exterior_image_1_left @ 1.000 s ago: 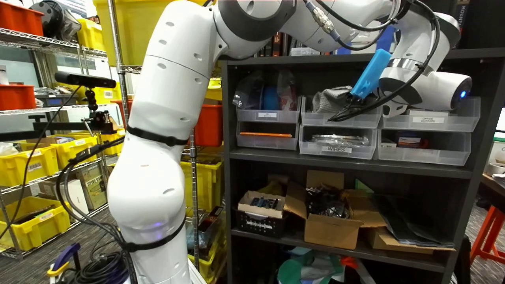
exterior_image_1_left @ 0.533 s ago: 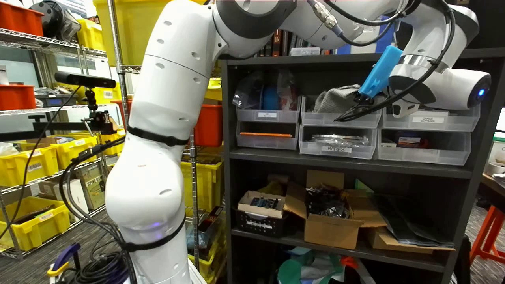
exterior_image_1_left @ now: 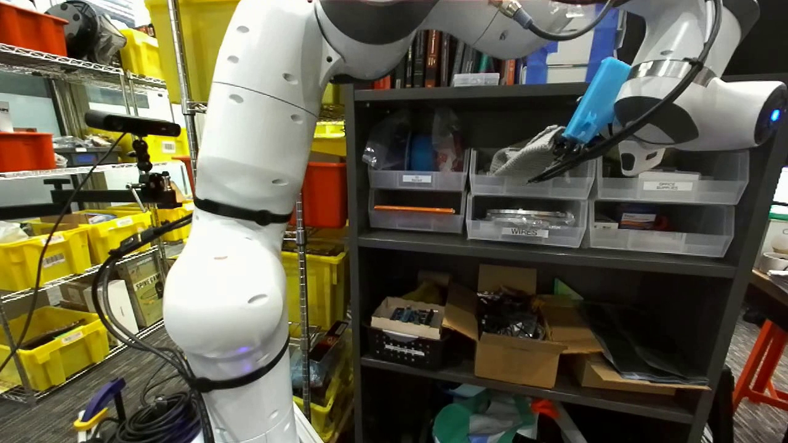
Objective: Put the grey towel in the middle top transparent tray
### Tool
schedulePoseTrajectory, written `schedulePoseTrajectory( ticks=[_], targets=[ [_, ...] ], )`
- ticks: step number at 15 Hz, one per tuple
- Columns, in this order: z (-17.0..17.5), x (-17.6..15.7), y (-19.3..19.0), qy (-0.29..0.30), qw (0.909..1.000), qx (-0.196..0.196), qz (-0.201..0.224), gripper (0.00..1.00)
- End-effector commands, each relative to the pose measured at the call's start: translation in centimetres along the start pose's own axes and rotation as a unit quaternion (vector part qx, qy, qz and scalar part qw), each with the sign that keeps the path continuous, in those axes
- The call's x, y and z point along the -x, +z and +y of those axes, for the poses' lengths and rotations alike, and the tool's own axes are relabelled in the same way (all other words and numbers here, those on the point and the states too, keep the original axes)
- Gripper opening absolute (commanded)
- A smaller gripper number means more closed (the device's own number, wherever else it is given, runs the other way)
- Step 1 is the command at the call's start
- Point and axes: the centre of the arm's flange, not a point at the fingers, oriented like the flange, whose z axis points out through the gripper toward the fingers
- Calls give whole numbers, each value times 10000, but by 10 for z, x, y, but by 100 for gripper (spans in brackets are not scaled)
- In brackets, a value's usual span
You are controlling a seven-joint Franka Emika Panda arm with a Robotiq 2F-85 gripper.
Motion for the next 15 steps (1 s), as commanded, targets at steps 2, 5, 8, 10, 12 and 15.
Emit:
schedulePoseTrajectory(
  ticks=[2, 5, 8, 10, 12, 15],
  targets=[
    [3, 46, 19, -52, 9975, 660, 236, 53],
    [1, 64, 26, -159, 9948, 939, 353, 30],
    [-2, 80, 34, -262, 9919, 1150, 466, 8],
    [-4, 90, 40, -345, 9897, 1269, 560, 0],
    [-7, 98, 49, -410, 9879, 1361, 614, 0],
    [-11, 106, 68, -525, 9848, 1515, 663, 0]
  ],
)
